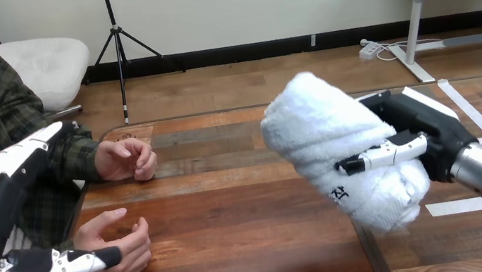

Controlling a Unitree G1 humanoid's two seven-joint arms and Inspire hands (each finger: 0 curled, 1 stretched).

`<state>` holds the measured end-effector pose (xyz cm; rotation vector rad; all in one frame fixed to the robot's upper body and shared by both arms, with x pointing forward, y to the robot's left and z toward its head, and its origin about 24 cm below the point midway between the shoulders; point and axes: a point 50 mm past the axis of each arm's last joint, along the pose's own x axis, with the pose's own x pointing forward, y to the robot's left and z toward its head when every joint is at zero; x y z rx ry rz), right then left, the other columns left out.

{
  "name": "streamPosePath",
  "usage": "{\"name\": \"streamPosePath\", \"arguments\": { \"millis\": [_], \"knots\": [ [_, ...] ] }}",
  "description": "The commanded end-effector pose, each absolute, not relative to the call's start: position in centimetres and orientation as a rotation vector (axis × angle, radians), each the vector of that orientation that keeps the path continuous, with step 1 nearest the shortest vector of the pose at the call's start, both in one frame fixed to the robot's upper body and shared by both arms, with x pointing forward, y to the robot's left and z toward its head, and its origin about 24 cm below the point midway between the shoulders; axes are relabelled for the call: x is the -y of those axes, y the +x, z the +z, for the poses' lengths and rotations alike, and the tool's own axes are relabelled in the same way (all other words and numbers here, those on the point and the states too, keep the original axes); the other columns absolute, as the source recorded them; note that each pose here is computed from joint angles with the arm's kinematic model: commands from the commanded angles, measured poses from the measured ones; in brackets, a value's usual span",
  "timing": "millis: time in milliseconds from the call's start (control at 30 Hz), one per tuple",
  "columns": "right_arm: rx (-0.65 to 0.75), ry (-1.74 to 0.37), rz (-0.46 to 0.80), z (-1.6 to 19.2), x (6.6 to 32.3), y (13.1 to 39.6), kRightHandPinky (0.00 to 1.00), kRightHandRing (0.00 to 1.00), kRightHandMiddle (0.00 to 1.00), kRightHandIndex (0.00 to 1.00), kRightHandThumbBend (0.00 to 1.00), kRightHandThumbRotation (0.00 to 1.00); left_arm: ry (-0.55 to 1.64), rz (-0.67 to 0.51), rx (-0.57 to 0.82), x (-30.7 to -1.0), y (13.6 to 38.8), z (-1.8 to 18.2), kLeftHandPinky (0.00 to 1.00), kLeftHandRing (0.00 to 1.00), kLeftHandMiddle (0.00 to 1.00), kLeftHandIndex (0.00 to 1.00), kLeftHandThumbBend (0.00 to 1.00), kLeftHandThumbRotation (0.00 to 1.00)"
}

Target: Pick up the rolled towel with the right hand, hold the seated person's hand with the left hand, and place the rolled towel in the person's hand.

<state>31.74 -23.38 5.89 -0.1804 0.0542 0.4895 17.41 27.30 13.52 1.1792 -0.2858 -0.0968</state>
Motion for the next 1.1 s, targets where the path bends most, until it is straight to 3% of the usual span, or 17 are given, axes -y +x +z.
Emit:
{"name": "streamPosePath", "arguments": {
  "millis": [0, 600, 1067],
  "knots": [
    [0.083, -0.178, 0.481, 9.2, 23.8, 32.3, 0.10, 0.15, 0.22, 0.28, 0.80, 0.00, 1.229, -0.100, 0.285, -27.8, 18.7, 14.3, 0.69, 0.82, 0.85, 0.85, 1.00, 0.26],
    [0.084, -0.122, 0.469, 11.6, 24.5, 30.5, 0.12, 0.17, 0.24, 0.27, 0.81, 0.00, 1.280, -0.141, 0.117, -30.2, 20.3, 11.9, 0.64, 0.76, 0.82, 0.82, 1.00, 0.18],
    [0.156, -0.130, 0.493, 13.7, 25.0, 29.4, 0.13, 0.17, 0.25, 0.27, 0.80, 0.00, 1.306, -0.203, 0.017, -31.8, 21.4, 9.0, 0.68, 0.76, 0.81, 0.82, 1.00, 0.17]
  ]
}}
